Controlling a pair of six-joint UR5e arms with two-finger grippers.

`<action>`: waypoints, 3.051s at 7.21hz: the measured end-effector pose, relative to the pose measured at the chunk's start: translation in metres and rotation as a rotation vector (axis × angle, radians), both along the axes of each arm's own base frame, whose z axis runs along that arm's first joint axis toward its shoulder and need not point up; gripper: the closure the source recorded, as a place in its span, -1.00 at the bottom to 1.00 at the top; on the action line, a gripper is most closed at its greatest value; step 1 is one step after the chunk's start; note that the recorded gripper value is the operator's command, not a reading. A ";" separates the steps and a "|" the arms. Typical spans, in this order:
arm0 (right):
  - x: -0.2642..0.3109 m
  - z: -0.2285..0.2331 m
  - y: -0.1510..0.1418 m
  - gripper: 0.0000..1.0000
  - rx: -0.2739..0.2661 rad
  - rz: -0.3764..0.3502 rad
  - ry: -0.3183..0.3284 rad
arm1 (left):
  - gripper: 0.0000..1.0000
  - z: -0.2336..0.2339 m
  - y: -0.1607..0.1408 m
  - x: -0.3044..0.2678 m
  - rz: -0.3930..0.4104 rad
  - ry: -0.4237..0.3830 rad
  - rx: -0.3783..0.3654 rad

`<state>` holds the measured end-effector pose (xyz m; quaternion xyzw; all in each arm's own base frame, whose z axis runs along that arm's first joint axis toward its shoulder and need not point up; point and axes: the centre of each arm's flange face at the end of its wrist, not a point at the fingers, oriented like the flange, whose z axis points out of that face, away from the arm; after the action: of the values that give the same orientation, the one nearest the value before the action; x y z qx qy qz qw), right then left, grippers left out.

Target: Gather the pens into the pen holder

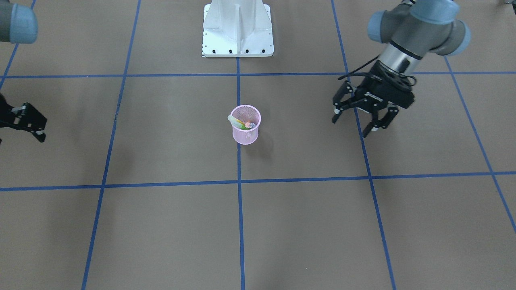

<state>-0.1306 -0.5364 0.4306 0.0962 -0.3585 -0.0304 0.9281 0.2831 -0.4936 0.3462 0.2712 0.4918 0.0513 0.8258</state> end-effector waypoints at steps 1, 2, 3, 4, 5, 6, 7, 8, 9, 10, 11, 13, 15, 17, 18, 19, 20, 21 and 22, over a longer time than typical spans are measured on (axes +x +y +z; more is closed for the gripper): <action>0.045 0.040 -0.006 -0.98 -0.005 -0.034 -0.001 | -0.82 0.031 -0.026 -0.045 0.004 -0.076 -0.027; 0.091 0.081 -0.009 -0.98 -0.017 -0.057 -0.020 | -0.82 0.059 -0.048 -0.092 0.025 -0.172 -0.041; 0.130 0.120 -0.009 -0.98 -0.032 -0.071 -0.053 | -0.82 0.087 -0.061 -0.132 0.058 -0.272 -0.087; 0.152 0.144 -0.011 -0.98 -0.033 -0.082 -0.074 | -0.92 0.111 -0.067 -0.164 0.084 -0.336 -0.177; 0.160 0.150 -0.019 -0.98 -0.032 -0.087 -0.082 | -0.98 0.134 -0.069 -0.198 0.106 -0.319 -0.309; 0.163 0.154 -0.028 -0.98 -0.040 -0.088 -0.085 | -0.99 0.153 -0.067 -0.224 0.135 -0.231 -0.451; 0.161 0.157 -0.034 -0.98 -0.054 -0.091 -0.083 | -0.99 0.165 -0.064 -0.240 0.153 -0.152 -0.539; 0.158 0.154 -0.042 -0.98 -0.073 -0.096 -0.068 | -0.99 0.176 -0.057 -0.248 0.157 -0.118 -0.580; 0.155 0.146 -0.052 -0.98 -0.094 -0.102 -0.043 | -0.99 0.188 -0.048 -0.254 0.156 -0.108 -0.599; 0.153 0.145 -0.058 -0.98 -0.114 -0.106 -0.027 | -0.99 0.193 -0.045 -0.261 0.145 -0.132 -0.570; 0.154 0.150 -0.059 -0.98 -0.130 -0.106 -0.024 | -0.99 0.197 -0.045 -0.269 0.139 -0.193 -0.496; 0.155 0.164 -0.057 -0.98 -0.127 -0.134 -0.020 | -0.99 0.215 -0.045 -0.281 0.163 -0.277 -0.415; 0.161 0.185 -0.045 -0.98 -0.126 -0.162 -0.015 | -0.99 0.231 -0.035 -0.292 0.161 -0.281 -0.426; 0.164 0.190 -0.039 -0.98 -0.136 -0.145 -0.018 | -0.99 0.239 -0.027 -0.307 0.144 -0.260 -0.445; 0.164 0.190 -0.038 -0.98 -0.144 -0.134 -0.022 | -0.99 0.244 -0.020 -0.310 0.148 -0.231 -0.461; 0.164 0.192 -0.035 -0.98 -0.150 -0.129 -0.029 | -0.99 0.245 -0.014 -0.311 0.154 -0.198 -0.472; 0.164 0.196 -0.029 -0.98 -0.159 -0.128 -0.039 | -0.99 0.245 -0.012 -0.311 0.155 -0.181 -0.477; 0.163 0.198 -0.024 -0.98 -0.162 -0.128 -0.054 | -0.99 0.247 -0.009 -0.312 0.155 -0.175 -0.483; 0.162 0.199 -0.017 -0.98 -0.164 -0.128 -0.071 | -0.99 0.253 -0.003 -0.312 0.155 -0.176 -0.494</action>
<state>0.0318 -0.5534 0.6292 -0.0023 -0.3979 -0.0569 0.9157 -0.0290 -0.4968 0.5988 0.0178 0.4350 0.0164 0.9001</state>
